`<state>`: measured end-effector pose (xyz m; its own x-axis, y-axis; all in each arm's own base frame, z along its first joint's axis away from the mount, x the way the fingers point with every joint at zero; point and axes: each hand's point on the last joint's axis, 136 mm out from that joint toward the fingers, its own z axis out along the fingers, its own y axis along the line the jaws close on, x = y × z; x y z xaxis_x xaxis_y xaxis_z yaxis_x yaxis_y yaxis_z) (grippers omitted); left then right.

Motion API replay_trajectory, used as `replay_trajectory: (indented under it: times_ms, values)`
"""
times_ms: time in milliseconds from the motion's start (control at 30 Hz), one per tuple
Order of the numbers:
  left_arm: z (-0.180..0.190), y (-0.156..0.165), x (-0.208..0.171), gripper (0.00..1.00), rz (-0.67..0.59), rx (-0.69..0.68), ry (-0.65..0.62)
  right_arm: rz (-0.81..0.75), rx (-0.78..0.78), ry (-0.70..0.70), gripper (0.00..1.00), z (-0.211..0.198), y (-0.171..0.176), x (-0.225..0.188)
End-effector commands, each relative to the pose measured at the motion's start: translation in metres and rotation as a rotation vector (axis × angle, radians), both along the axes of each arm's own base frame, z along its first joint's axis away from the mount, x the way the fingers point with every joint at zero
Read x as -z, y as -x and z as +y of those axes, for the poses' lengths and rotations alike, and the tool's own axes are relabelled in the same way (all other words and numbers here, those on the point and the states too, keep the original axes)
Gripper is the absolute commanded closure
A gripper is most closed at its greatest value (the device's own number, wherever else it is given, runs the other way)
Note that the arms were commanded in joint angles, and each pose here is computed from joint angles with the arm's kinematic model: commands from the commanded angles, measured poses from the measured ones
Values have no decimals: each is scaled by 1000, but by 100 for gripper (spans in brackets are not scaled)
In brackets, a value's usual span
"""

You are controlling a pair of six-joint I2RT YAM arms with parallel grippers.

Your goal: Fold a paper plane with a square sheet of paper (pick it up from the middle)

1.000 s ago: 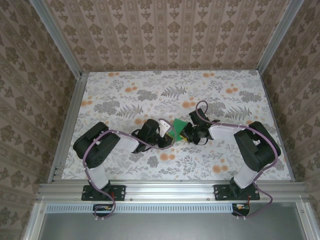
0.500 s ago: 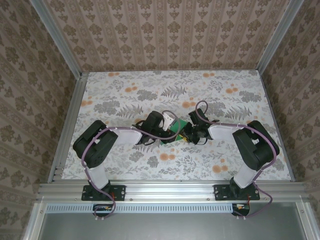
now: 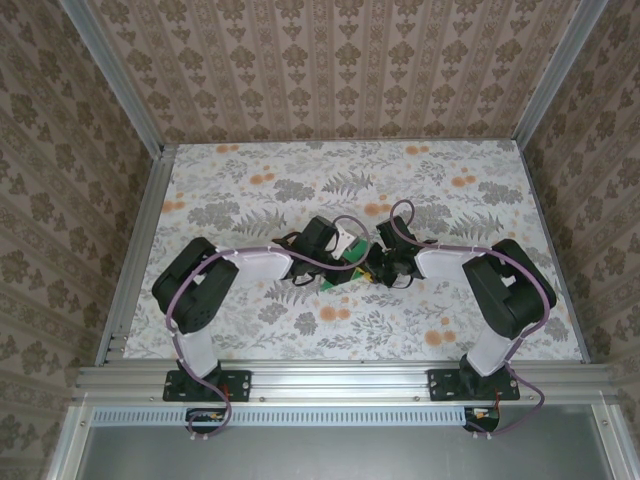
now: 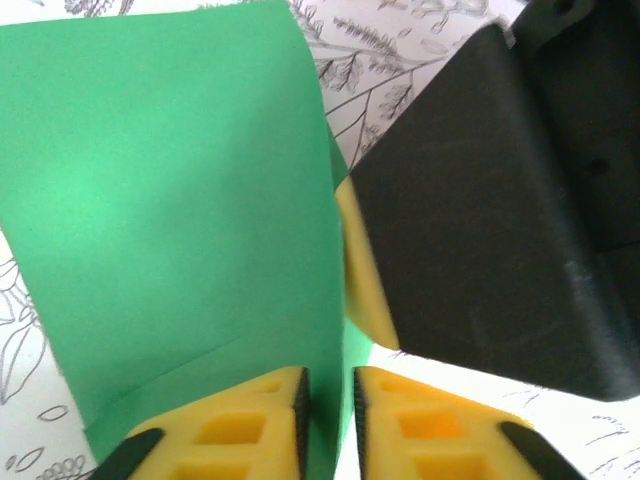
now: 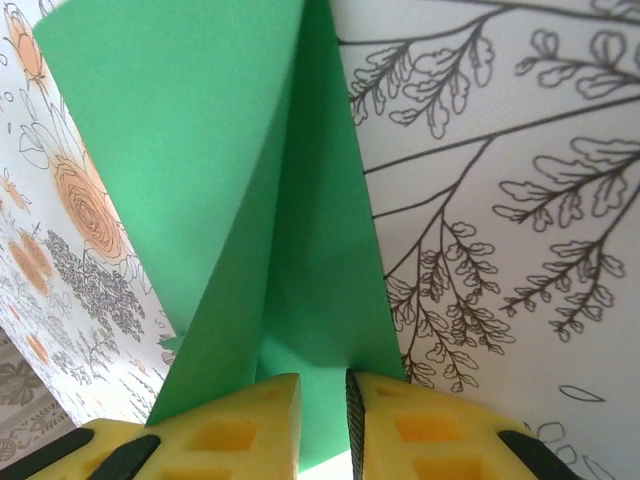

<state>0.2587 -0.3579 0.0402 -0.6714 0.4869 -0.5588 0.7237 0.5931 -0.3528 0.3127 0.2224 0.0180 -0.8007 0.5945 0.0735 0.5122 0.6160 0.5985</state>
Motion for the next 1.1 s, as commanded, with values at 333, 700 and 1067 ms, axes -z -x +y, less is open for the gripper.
replay_trajectory:
  times_ms: [333,700,1067]
  values:
    - [-3,-9,-28,93,15,-49,173,-229,-62,-86,76,-9,-8,-43]
    - [-7,-9,-46,94,63,-107,341,-279,-149,-89,65,-5,-11,-46]
    - [-3,-10,-34,96,146,-184,391,-321,-212,-90,55,0,-22,-33]
